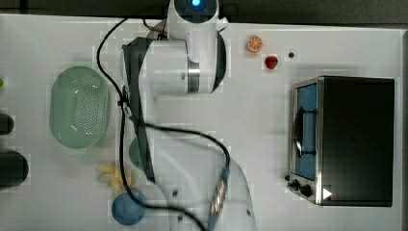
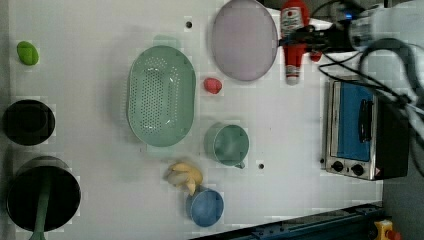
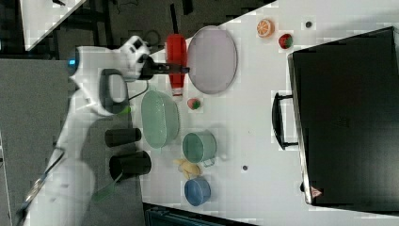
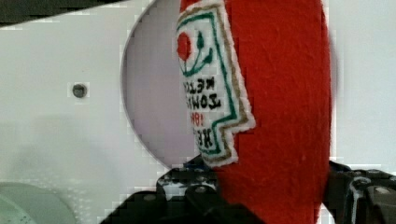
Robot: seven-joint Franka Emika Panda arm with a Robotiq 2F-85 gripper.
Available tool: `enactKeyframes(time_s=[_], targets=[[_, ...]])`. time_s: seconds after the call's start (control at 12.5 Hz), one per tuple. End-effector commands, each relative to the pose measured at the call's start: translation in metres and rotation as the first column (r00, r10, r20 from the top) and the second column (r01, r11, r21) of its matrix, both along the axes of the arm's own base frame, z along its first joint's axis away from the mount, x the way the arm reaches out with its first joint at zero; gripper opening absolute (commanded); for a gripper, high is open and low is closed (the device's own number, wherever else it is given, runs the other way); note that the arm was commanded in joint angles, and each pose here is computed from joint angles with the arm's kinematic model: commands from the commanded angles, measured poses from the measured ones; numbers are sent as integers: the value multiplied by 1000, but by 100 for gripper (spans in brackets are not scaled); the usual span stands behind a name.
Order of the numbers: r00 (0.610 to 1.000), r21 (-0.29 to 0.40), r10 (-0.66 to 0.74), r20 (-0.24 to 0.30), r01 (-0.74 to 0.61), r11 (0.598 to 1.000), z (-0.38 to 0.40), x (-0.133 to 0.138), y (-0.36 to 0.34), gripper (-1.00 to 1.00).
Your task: Pick ketchup from plate and place it on table.
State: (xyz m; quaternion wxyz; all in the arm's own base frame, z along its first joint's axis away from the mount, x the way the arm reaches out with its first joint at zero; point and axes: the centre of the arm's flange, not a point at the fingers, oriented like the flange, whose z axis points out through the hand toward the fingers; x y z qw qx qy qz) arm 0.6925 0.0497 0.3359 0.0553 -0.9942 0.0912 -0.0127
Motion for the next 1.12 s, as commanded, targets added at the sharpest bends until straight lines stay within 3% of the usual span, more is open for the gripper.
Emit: enactKeyframes(time_s=[0.08,0.56,0.8,1.12], targets=[[996,-26,-77,35,78,997,50,-21,-55,21],[991,-73,-130,-19,129,989,29,-109,-80,21],[985,-88,-154,-73,147,985,-11,-153,-90,21],[983,-90,-162,-90,154,984,-79,-197,-90,21]])
